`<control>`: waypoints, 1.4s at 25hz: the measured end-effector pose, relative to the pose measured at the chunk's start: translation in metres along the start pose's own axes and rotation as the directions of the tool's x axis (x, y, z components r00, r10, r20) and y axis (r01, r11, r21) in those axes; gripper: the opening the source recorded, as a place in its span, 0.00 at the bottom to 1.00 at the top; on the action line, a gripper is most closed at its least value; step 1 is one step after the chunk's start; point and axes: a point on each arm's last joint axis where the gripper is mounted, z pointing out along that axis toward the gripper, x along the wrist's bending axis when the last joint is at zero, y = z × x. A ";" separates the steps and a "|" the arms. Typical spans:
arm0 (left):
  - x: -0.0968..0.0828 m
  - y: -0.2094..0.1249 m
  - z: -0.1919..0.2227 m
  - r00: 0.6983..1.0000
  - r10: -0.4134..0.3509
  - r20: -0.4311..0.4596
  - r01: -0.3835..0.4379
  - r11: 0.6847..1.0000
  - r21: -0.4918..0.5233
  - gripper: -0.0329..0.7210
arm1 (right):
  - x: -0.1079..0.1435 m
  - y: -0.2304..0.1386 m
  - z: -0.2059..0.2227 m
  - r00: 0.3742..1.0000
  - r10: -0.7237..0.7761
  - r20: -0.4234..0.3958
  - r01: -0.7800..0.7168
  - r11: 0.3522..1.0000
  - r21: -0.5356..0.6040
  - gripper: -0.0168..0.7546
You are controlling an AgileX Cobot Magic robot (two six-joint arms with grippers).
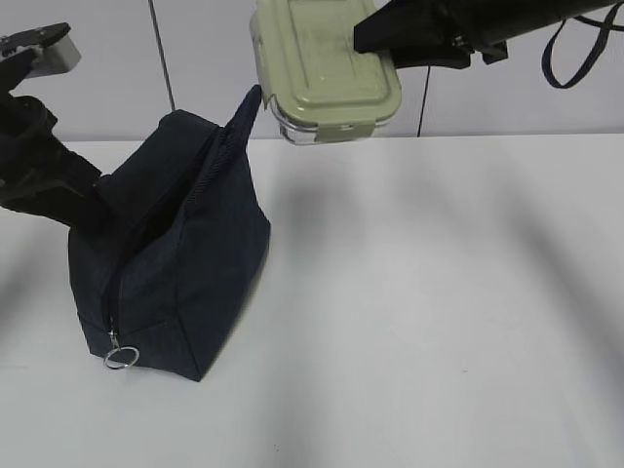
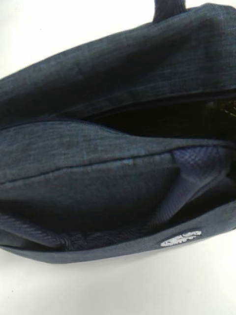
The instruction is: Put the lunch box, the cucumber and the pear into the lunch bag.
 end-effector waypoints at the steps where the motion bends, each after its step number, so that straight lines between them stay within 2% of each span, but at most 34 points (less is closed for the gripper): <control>1: 0.000 0.000 0.000 1.000 -0.001 0.000 0.001 1.000 0.001 0.04 | 0.002 0.002 -0.002 1.000 -0.009 0.000 0.009 1.000 -0.003 0.37; 9: 0.000 -0.001 -0.009 0.999 -0.014 -0.050 0.013 1.000 -0.019 0.04 | 0.000 0.000 -0.006 0.996 -0.041 0.079 0.035 0.997 0.075 0.37; 12: -0.003 -0.001 -0.011 0.999 -0.009 -0.046 0.007 1.000 -0.024 0.04 | 0.005 0.000 -0.004 0.998 -0.029 0.051 0.026 0.997 0.067 0.37; 16: -0.006 -0.001 -0.010 0.999 -0.005 -0.037 0.004 1.000 -0.023 0.04 | 0.024 -0.004 0.013 0.998 -0.056 0.004 0.055 0.995 0.086 0.37; 20: -0.006 -0.001 -0.010 0.999 -0.005 -0.036 0.004 1.000 -0.022 0.04 | 0.036 -0.009 0.024 0.995 -0.096 0.001 0.096 0.988 0.118 0.37; 27: -0.006 -0.001 -0.010 0.999 -0.002 -0.037 0.002 1.000 -0.019 0.04 | 0.003 -0.008 0.002 0.980 -0.091 0.177 0.062 0.985 0.161 0.37; 30: -0.006 -0.001 -0.010 0.999 -0.002 -0.037 0.002 1.000 -0.019 0.04 | -0.004 -0.007 -0.009 0.971 -0.088 0.222 0.051 0.984 0.168 0.37; 32: -0.007 -0.001 -0.010 0.999 -0.002 -0.037 0.001 1.000 -0.021 0.04 | -0.004 -0.007 -0.012 0.974 -0.080 0.211 0.045 0.985 0.165 0.37; 35: -0.007 -0.001 -0.010 0.999 -0.003 -0.036 0.002 1.000 -0.022 0.04 | 0.014 -0.007 0.000 0.989 -0.080 0.122 0.062 0.987 0.147 0.36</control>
